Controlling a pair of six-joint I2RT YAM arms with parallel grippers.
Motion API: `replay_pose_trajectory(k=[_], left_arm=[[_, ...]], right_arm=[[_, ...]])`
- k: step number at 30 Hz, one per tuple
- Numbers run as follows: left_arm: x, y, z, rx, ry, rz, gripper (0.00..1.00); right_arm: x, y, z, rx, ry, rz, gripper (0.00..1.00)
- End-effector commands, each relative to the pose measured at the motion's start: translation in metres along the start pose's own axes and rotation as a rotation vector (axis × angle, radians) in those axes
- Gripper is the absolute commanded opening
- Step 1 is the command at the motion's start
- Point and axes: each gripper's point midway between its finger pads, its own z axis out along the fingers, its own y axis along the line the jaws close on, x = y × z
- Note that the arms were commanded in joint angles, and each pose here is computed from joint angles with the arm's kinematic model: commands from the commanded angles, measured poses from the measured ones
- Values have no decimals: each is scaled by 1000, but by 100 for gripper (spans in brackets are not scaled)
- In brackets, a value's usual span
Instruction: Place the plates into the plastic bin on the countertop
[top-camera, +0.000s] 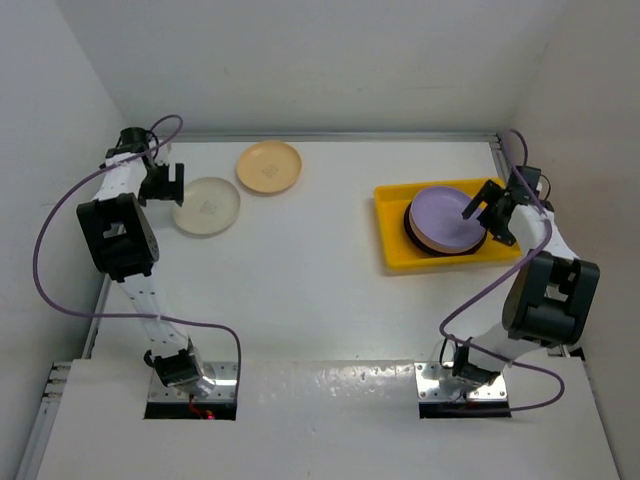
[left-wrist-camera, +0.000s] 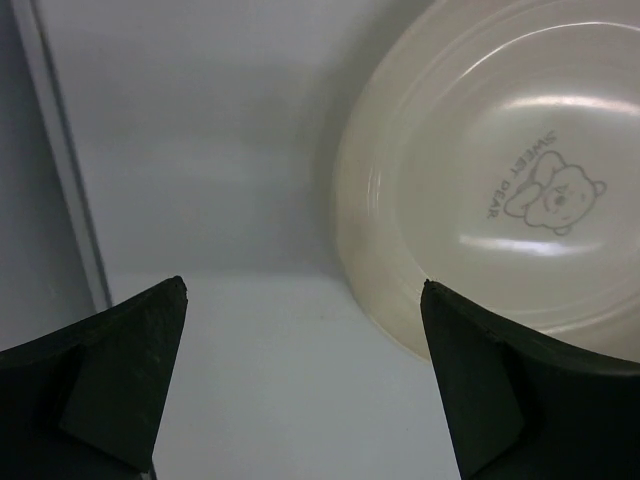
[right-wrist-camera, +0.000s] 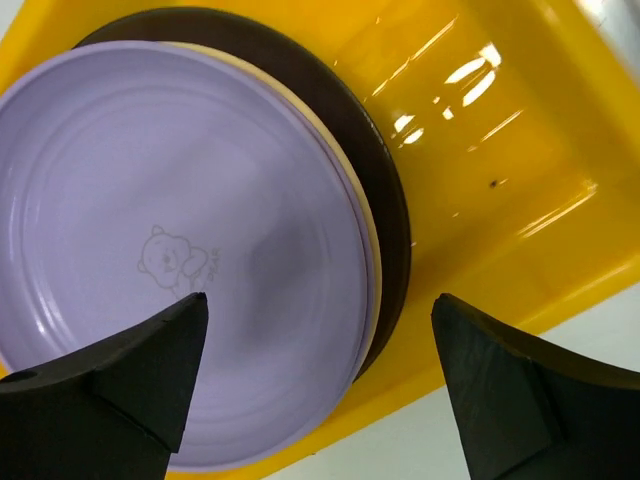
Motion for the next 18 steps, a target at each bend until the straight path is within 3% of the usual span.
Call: replay_pose_trajectory(k=[1, 5, 8, 9, 10, 12, 13, 14, 15, 18], left_arm=[[10, 3, 32, 1, 24, -29, 100], [22, -9, 71, 67, 76, -33, 91], [31, -29, 88, 180, 111, -43, 70], [30, -33, 92, 202, 111, -45, 70], [39, -39, 93, 235, 146, -38, 57], [49, -55, 98, 327, 187, -37, 40], [53, -60, 92, 366, 205, -25, 19], [60, -61, 91, 374, 226, -17, 5], [66, -65, 90, 392, 244, -14, 0], [62, -71, 58, 446, 194, 45, 0]], right_arm=[[-34, -10, -28, 158, -130, -96, 93], [-48, 3, -49, 136, -225, -124, 93], [-54, 24, -61, 114, -275, -187, 93], [-55, 26, -66, 120, -285, -202, 93], [-63, 39, -74, 106, -316, -227, 93], [-65, 45, -83, 107, -336, -255, 93], [-63, 61, -87, 76, -348, -282, 91], [-63, 69, -89, 57, -361, -299, 89], [-63, 77, -92, 32, -369, -312, 87], [-38, 142, -98, -155, -361, -429, 79]])
